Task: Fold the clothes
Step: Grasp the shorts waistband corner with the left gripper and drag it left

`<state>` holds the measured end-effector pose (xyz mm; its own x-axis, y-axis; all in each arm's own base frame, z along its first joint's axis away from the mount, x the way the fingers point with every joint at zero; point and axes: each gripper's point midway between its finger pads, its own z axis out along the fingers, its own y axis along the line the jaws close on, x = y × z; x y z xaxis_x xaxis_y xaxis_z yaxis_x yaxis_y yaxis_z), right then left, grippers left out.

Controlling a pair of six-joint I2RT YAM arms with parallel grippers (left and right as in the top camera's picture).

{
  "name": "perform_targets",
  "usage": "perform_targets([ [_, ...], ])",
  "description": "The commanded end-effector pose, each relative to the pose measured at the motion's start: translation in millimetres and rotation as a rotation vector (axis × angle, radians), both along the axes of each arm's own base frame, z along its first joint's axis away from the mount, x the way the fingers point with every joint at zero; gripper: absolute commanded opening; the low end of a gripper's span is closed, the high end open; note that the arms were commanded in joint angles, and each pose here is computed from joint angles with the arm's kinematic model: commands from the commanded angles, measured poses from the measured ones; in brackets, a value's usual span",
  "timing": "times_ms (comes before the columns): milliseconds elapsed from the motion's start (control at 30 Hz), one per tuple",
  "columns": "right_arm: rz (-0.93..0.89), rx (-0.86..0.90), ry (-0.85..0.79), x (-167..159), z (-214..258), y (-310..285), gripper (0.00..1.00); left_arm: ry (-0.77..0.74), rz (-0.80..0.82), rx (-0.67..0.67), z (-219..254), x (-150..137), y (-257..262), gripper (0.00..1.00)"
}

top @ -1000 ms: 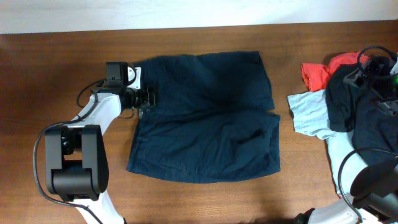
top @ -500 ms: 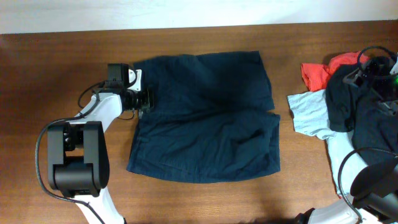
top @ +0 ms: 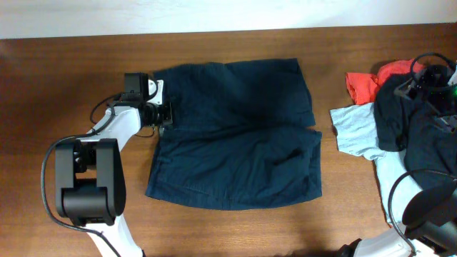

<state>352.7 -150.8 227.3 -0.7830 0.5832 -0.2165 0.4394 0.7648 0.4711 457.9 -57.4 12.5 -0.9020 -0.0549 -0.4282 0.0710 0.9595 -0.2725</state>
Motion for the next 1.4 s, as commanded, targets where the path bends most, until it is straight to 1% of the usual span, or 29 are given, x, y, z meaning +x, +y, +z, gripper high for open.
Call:
perform_targets([
  [0,0.011,-0.021,-0.029,-1,11,3,0.98,-0.078,-0.004,0.002,32,12,1,0.09],
  [67,0.011,-0.021,-0.029,-1,11,3,0.98,-0.078,-0.004,0.002,31,12,1,0.01],
  [400,0.011,-0.021,-0.029,-1,11,3,0.99,-0.076,0.006,0.004,32,12,5,0.01],
  [633,0.011,-0.021,-0.029,-1,11,3,0.99,-0.137,0.039,0.01,60,16,20,0.01],
  [733,0.011,-0.021,-0.029,-1,11,3,0.98,-0.14,0.084,0.067,62,17,37,0.01],
  [867,0.011,-0.021,-0.029,-1,11,3,0.99,-0.092,0.12,0.136,52,9,50,0.01],
  [1100,0.011,-0.021,-0.029,-1,11,3,0.99,-0.066,0.124,0.147,43,4,52,0.04],
  [1167,0.011,-0.021,-0.029,-1,11,3,0.99,-0.062,0.14,0.178,42,4,58,0.04],
  [1200,0.011,-0.021,-0.029,-1,11,3,0.98,-0.061,0.16,0.214,41,4,65,0.04],
  [1300,0.011,-0.021,-0.029,-1,11,3,0.99,-0.071,0.19,0.267,44,5,75,0.09],
  [1333,0.011,-0.021,-0.029,-1,11,3,0.99,-0.074,0.19,0.266,45,6,75,0.21],
  [1367,0.011,-0.021,-0.029,-1,11,3,0.99,-0.08,0.191,0.265,47,8,75,0.41],
])
